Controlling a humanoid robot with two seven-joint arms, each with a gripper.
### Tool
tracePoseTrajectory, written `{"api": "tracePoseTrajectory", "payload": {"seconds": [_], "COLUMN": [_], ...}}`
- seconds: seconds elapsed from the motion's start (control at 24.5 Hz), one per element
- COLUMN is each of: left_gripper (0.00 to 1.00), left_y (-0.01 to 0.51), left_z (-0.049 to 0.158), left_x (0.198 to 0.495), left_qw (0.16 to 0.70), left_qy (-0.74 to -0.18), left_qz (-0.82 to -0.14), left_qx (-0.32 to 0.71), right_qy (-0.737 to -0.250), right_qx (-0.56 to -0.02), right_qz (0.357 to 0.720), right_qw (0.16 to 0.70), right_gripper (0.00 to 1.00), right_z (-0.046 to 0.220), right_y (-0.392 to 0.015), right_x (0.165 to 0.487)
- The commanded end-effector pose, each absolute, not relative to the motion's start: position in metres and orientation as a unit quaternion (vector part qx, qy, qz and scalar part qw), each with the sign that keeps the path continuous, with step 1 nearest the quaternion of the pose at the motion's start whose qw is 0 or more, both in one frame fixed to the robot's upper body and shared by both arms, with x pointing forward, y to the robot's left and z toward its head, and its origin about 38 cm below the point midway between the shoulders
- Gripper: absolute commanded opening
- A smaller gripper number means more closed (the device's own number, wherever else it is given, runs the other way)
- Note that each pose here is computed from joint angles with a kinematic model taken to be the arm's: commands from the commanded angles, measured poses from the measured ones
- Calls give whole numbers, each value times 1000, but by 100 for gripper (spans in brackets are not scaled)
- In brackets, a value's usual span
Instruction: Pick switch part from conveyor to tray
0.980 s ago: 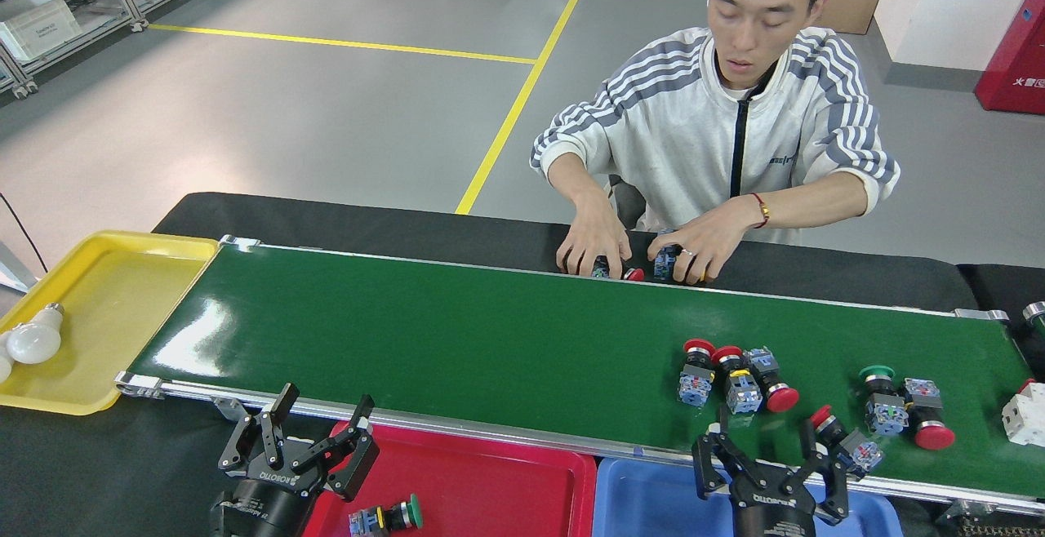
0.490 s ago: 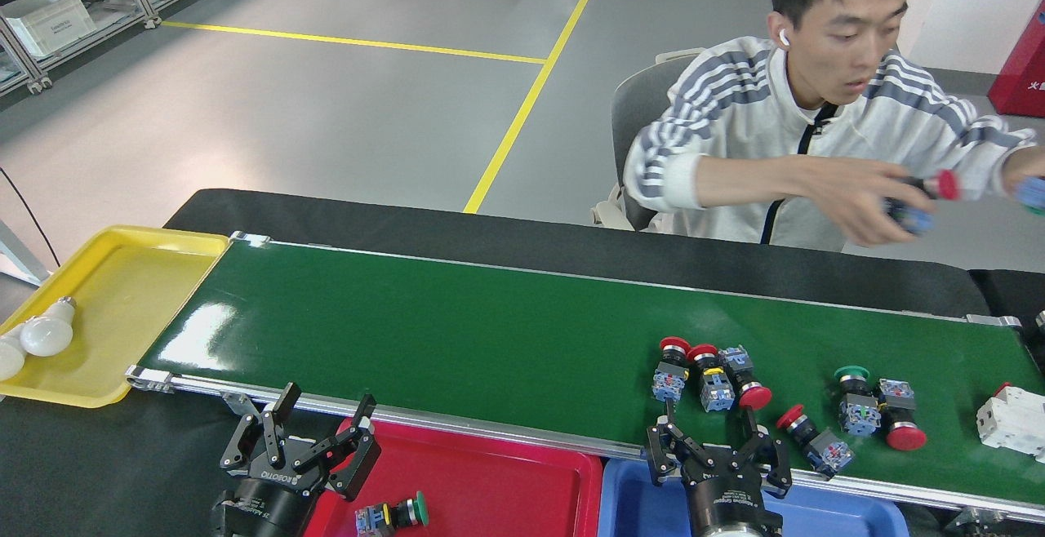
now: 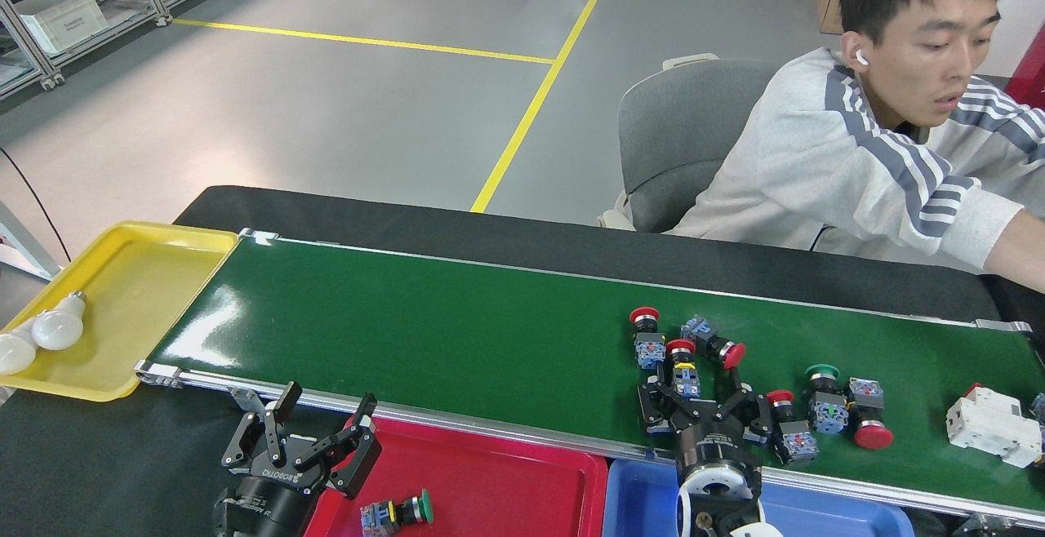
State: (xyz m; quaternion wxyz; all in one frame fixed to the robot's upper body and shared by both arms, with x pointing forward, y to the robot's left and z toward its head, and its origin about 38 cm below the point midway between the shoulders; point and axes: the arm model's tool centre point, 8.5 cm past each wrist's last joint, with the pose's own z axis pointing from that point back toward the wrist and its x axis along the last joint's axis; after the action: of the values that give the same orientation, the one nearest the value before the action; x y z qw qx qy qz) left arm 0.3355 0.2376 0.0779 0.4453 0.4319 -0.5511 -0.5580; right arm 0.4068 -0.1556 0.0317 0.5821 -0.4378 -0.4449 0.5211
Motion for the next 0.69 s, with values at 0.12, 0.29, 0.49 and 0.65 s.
{"api": "tracePoseTrajectory", "payload": {"seconds": [0.12,0.29,0.49,0.65], "left_gripper": [100,100,100,100], "left_y": [236,235,231,208], "left_z": [85,85,82,83], "left_x": [339,338,336,339], "left_qw": [432,432,431,411], "left_qy": [-558,-558,-559,-570], "left_qz": [-559,-559,-564,-578], "left_qx": [435,435,428,414], "right_qy": [-482,-517,-587,-639], "right_qx": [-422,-405,-345,-269], "right_qz": [527,531,570,614], "right_qw": [558,536,460,378], "right_gripper": [1,1,1,57], "right_z": [49,59,76,80], "right_y": [-143,-132,-77,-26], "right_x": [408,393,354,308]}}
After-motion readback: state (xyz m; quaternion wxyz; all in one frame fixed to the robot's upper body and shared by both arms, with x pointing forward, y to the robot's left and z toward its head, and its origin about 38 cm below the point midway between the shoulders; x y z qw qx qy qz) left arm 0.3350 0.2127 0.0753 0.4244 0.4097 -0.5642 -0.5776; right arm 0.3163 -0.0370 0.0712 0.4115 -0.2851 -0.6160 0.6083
